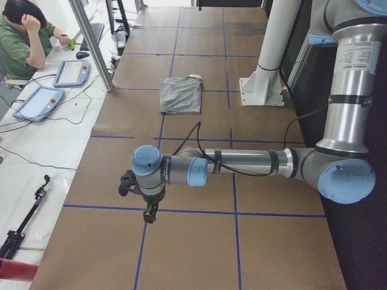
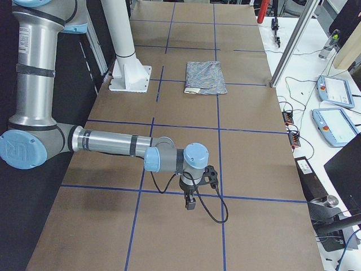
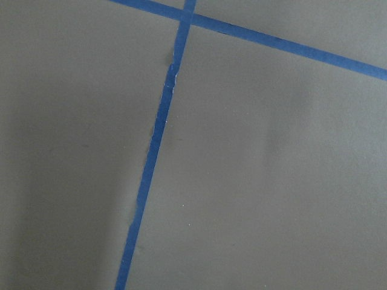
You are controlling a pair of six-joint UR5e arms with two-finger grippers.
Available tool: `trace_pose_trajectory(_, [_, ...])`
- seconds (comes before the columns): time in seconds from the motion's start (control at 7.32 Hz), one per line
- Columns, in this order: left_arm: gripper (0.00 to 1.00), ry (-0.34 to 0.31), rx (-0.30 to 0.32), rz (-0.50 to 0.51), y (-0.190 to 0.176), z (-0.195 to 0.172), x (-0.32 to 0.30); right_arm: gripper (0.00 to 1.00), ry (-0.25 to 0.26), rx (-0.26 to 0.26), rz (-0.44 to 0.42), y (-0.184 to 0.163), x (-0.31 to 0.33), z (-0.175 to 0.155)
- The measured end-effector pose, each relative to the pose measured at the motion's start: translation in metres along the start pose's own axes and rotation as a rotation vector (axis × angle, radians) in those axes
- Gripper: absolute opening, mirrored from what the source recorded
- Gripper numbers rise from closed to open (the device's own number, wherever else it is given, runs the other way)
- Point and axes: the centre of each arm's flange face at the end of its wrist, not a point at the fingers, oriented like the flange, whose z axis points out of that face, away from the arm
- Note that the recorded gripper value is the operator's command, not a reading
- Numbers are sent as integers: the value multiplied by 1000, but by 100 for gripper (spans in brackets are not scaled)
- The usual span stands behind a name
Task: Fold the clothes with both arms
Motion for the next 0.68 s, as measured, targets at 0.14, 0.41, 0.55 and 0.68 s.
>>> trace_pose_trajectory(0.14, [100,13,6,8,0,-3,0,100,0,2,-2,0,-1,-1])
trace_pose_trajectory(0.41, [100,28,11,15,3,-3,1,100,7,0,-11,2,0,0])
trace_pose_trajectory(0.55, [100,26,10,22,2,-2,3,100,12,3,-14,1,0,-2])
trace_pose_trajectory(0.68, [100,22,6,27,0,-1,5,100,14,2,-10,2,0,-2])
